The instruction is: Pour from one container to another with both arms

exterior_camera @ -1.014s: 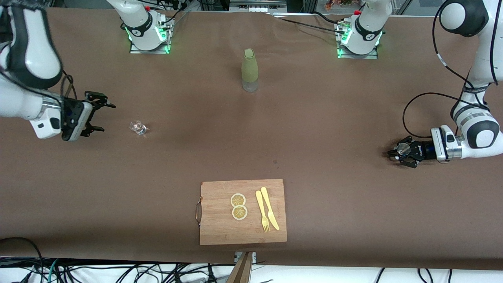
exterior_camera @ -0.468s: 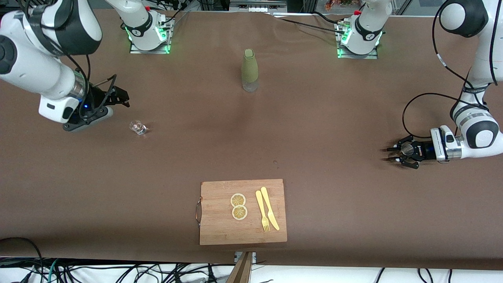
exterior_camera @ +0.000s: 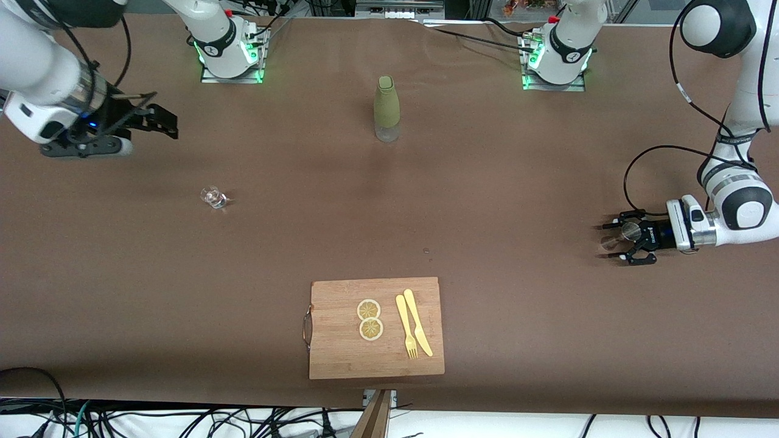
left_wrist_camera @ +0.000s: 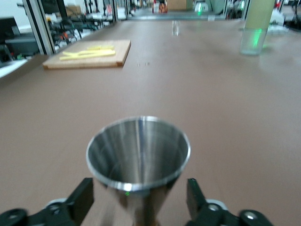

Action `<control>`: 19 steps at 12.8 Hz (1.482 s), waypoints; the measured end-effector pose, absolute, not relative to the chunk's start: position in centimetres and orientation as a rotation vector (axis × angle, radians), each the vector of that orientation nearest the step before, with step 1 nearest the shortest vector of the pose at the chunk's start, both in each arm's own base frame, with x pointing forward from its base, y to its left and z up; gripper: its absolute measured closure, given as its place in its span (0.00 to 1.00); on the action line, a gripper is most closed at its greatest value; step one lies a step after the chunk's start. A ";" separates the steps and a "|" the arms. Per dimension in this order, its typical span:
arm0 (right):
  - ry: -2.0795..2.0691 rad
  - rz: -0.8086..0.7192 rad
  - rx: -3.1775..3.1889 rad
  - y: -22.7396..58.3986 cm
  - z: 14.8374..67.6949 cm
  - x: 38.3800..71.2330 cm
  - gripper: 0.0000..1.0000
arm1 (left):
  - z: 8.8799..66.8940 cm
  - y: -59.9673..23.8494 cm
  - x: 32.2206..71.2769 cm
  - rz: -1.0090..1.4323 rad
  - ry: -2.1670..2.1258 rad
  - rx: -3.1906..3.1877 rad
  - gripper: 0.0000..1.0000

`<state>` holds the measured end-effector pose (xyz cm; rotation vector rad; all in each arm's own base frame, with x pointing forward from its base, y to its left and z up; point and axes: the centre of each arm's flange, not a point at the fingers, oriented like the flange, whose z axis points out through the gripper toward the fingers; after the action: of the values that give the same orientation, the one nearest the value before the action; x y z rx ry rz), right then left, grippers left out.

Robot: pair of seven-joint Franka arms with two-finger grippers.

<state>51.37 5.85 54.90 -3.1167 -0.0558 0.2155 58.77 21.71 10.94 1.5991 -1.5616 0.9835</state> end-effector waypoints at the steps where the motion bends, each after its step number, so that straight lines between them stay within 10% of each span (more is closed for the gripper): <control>1: -0.042 0.205 -3.123 5.4 55.4 51.3 0.00 | 11.2 22.1 58.9 0.976 -1.584 1.615 0.00; 19: 0.179 0.156 -3.163 4.3 60.5 52.0 0.00 | 36.7 22.3 65.7 0.758 -2.345 1.477 0.00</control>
<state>52.03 4.28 60.48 -3.1627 0.1788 0.1562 65.66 22.30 36.70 1.4772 -2.3447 0.7581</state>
